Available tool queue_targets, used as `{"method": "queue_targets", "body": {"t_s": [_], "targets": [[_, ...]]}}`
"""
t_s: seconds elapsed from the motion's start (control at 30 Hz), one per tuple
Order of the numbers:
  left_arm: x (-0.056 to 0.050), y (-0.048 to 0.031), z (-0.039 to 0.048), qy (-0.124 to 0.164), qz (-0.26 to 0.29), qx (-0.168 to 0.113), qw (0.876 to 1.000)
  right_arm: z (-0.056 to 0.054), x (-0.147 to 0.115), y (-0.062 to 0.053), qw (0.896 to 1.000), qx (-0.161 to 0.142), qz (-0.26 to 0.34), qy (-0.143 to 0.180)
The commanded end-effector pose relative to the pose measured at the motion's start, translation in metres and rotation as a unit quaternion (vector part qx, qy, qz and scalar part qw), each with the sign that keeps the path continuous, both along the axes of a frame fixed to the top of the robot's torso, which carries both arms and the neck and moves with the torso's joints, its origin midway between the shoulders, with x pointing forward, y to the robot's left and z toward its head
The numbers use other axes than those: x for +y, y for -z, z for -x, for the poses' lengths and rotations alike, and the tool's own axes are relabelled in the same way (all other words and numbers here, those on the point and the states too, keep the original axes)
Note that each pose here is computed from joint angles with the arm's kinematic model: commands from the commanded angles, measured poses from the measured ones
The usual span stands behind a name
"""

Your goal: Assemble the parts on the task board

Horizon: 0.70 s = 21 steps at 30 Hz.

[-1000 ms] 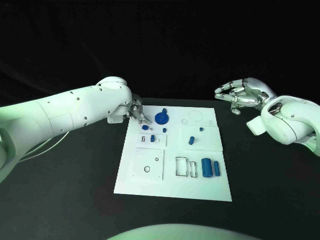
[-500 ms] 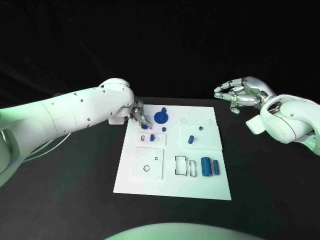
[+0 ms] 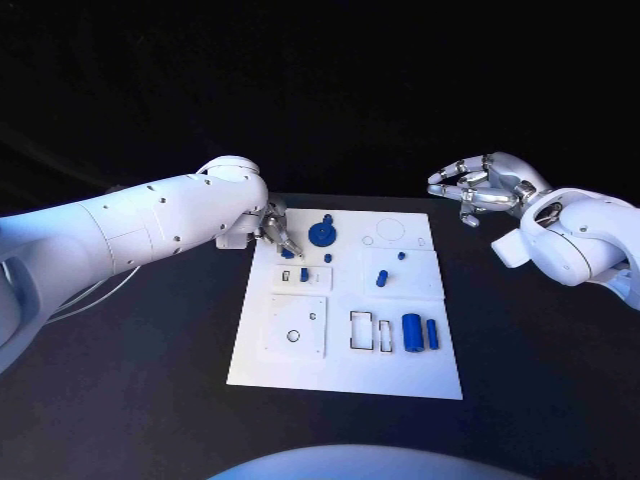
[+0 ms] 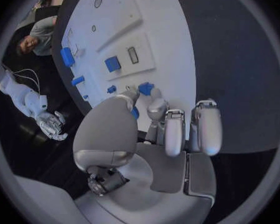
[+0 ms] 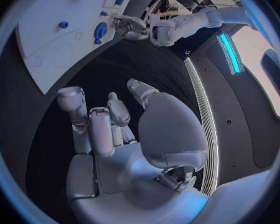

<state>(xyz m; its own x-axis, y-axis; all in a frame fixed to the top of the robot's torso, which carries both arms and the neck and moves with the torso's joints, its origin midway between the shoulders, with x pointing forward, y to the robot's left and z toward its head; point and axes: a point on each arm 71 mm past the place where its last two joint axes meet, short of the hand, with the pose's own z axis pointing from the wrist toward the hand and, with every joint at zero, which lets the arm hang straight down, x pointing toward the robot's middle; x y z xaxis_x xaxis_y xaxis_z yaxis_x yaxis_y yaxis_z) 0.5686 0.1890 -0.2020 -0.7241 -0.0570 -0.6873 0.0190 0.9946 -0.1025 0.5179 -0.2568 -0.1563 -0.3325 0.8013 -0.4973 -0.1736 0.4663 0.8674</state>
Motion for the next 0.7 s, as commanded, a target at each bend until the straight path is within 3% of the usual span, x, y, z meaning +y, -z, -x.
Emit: {"method": "queue_targets", "body": {"t_s": [0.03, 0.7], "targets": [[-0.002, 0.0022, 0.0017, 0.008, -0.005, 0.013, 1.0, 0.0008, 0.0015, 0.0003, 1.0, 0.001, 0.0, -0.009], [0.0043, 0.0057, 0.0015, 0.0, -0.006, 0.011, 1.0, 0.001, 0.0003, 0.0001, 1.0, 0.0, 0.0, -0.007]]}}
